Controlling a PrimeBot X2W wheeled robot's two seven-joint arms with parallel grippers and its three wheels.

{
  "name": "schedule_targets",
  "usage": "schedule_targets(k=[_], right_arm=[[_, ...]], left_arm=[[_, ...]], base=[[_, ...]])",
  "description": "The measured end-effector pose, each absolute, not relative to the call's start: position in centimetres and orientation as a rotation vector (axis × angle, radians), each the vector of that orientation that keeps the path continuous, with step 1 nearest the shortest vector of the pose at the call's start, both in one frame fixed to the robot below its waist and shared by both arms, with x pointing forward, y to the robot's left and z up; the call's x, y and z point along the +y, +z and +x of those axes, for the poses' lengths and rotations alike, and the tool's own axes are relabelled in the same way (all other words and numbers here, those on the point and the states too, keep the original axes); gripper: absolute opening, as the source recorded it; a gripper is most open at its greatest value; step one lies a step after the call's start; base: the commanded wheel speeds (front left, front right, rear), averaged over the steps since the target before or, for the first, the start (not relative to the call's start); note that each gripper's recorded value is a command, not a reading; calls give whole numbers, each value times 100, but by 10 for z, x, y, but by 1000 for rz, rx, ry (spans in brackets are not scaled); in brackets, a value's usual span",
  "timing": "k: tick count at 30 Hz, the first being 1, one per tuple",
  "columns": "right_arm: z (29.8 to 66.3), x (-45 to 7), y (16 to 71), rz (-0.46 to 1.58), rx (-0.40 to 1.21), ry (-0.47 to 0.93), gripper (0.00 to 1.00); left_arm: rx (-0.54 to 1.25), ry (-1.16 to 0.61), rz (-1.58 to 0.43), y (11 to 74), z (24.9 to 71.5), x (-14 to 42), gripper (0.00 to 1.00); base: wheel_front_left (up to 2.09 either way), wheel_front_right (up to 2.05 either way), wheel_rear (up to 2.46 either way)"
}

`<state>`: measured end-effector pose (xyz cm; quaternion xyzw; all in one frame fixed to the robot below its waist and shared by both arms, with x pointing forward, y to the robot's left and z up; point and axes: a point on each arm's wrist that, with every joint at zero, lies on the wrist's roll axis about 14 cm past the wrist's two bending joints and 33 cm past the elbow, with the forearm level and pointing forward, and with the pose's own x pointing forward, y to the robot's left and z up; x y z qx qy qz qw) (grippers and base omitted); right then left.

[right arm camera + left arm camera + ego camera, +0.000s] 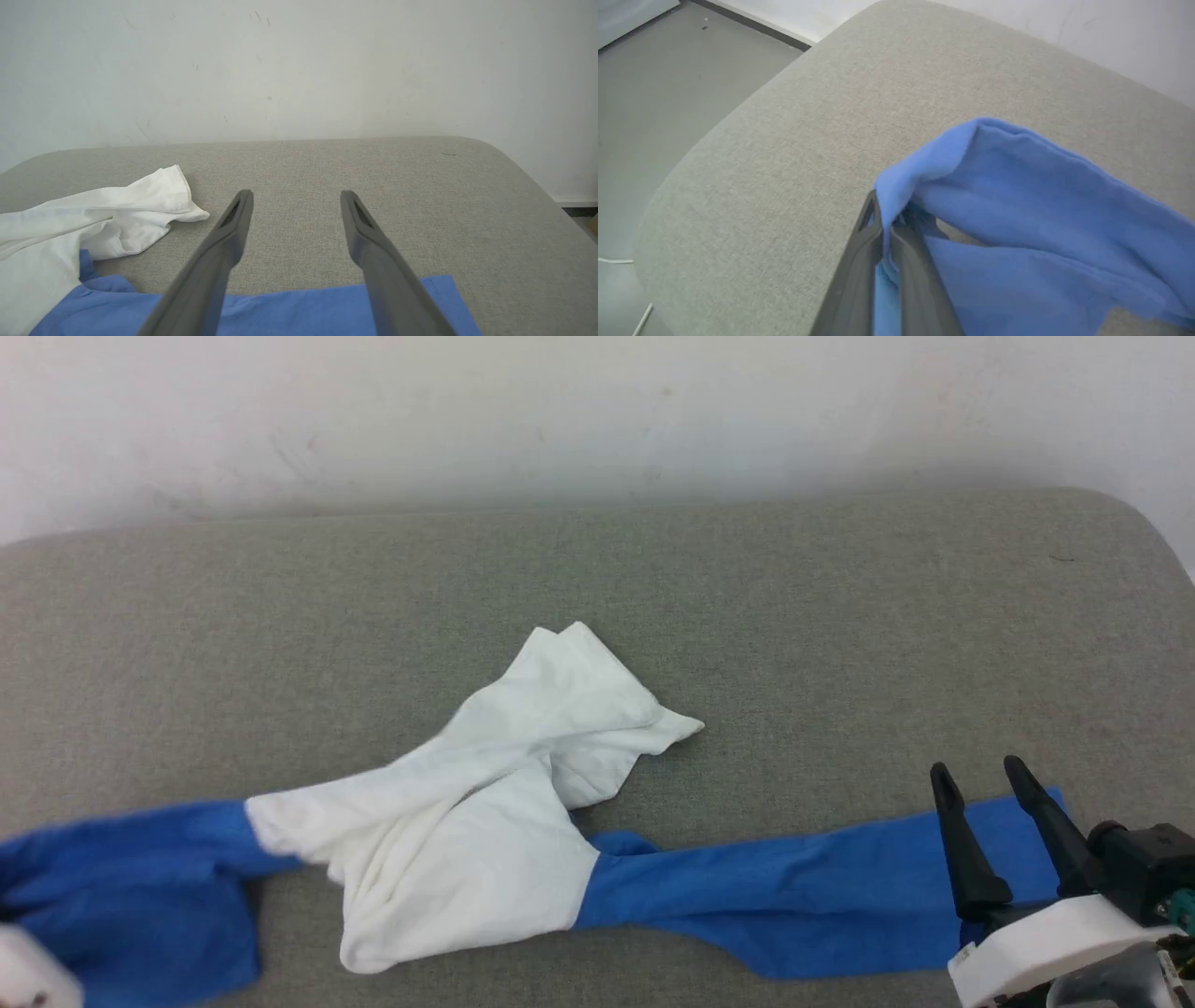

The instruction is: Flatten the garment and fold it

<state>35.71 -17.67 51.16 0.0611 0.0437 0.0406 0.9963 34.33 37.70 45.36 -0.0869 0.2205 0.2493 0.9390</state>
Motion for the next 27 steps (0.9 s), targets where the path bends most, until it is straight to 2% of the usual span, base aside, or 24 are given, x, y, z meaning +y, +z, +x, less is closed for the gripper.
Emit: schedule_targets(k=[5, 8, 9, 10, 14, 18, 22, 27], right_arm=[[356, -175, 511, 122, 95, 86, 100], [356, -175, 511, 121, 96, 88, 100], [355, -174, 511, 122, 97, 89, 100], [355, -174, 512, 122, 97, 91, 100], [353, -174, 515, 120, 88, 92, 100], [348, -173, 518, 119, 82, 95, 100], [345, -171, 523, 117, 68, 101, 100], [345, -170, 526, 109, 63, 104, 100]], left_arm=[[496, 706, -150, 440, 285, 413, 0], [528, 750, -161, 432, 267, 418, 0], [541, 747, -178, 428, 264, 415, 42], [546, 739, -192, 426, 264, 412, 100], [451, 699, -201, 438, 274, 402, 100], [267, 636, -170, 471, 296, 388, 100], [105, 495, -168, 510, 326, 351, 100], [-2, 270, -117, 548, 368, 293, 100]], base=[[0, 0, 0], [0, 0, 0], [0, 0, 0], [0, 0, 0], [0, 0, 0], [0, 0, 0], [0, 0, 0], [0, 0, 0]])
